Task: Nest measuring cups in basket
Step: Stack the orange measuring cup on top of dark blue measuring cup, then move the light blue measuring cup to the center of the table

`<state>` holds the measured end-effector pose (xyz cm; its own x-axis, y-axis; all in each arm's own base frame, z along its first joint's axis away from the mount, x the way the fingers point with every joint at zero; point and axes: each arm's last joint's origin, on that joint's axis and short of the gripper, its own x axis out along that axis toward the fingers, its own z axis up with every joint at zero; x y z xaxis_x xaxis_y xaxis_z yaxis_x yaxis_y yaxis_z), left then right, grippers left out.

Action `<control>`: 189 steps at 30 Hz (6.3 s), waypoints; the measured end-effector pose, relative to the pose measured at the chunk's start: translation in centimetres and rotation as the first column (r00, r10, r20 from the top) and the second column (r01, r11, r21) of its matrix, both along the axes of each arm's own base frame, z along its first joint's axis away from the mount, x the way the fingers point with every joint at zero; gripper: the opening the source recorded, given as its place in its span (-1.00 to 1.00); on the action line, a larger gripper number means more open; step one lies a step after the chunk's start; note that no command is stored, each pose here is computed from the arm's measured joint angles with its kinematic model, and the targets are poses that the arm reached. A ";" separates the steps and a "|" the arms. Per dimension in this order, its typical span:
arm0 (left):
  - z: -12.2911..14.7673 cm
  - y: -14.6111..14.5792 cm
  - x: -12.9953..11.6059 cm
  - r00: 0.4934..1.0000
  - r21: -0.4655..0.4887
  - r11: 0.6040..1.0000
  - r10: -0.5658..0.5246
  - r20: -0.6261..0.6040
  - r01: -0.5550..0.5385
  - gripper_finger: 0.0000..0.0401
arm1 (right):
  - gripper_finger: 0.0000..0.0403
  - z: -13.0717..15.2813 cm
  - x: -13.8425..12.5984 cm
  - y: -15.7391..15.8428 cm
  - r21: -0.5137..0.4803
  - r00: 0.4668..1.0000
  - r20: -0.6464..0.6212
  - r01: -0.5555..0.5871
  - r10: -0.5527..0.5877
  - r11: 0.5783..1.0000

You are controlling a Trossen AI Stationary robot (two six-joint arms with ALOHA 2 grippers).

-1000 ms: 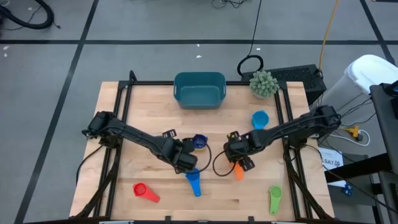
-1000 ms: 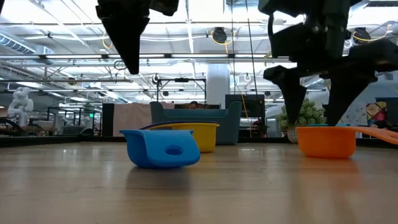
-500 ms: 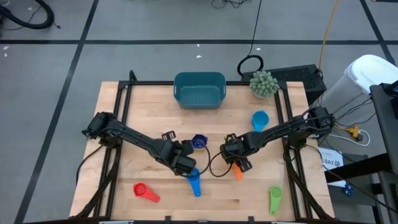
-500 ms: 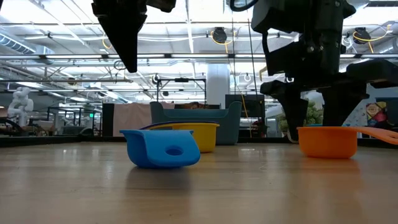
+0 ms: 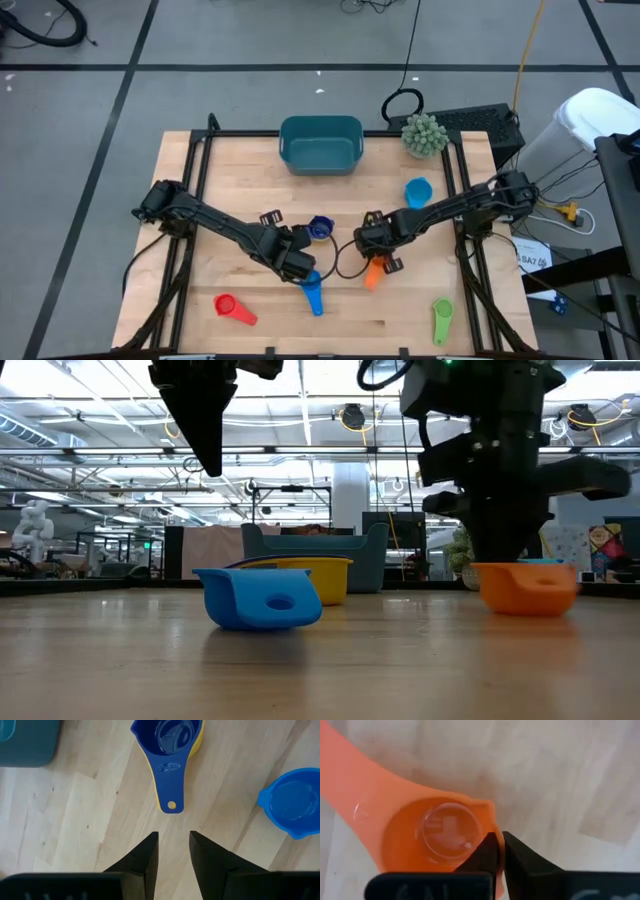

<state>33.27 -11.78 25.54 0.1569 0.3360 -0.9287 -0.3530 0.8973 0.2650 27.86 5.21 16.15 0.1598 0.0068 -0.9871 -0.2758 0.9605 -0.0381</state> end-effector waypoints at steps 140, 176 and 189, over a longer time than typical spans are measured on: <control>6.7 0.2 -4.6 0.961 0.145 0.988 0.012 0.275 -0.053 -0.44 | -1.00 2.8 10.4 -7.4 0.299 0.815 0.423 0.287 -0.396 0.910; 7.3 -0.3 -2.8 0.919 0.109 0.993 -0.091 0.384 0.053 -0.44 | -1.00 11.5 -2.1 -7.1 -0.182 0.884 0.230 0.449 -0.407 0.875; 7.1 -0.1 -3.2 0.935 0.123 0.991 -0.094 0.343 0.055 -0.44 | -0.42 4.3 -10.6 -7.0 -0.264 0.897 -0.206 0.333 -0.391 0.905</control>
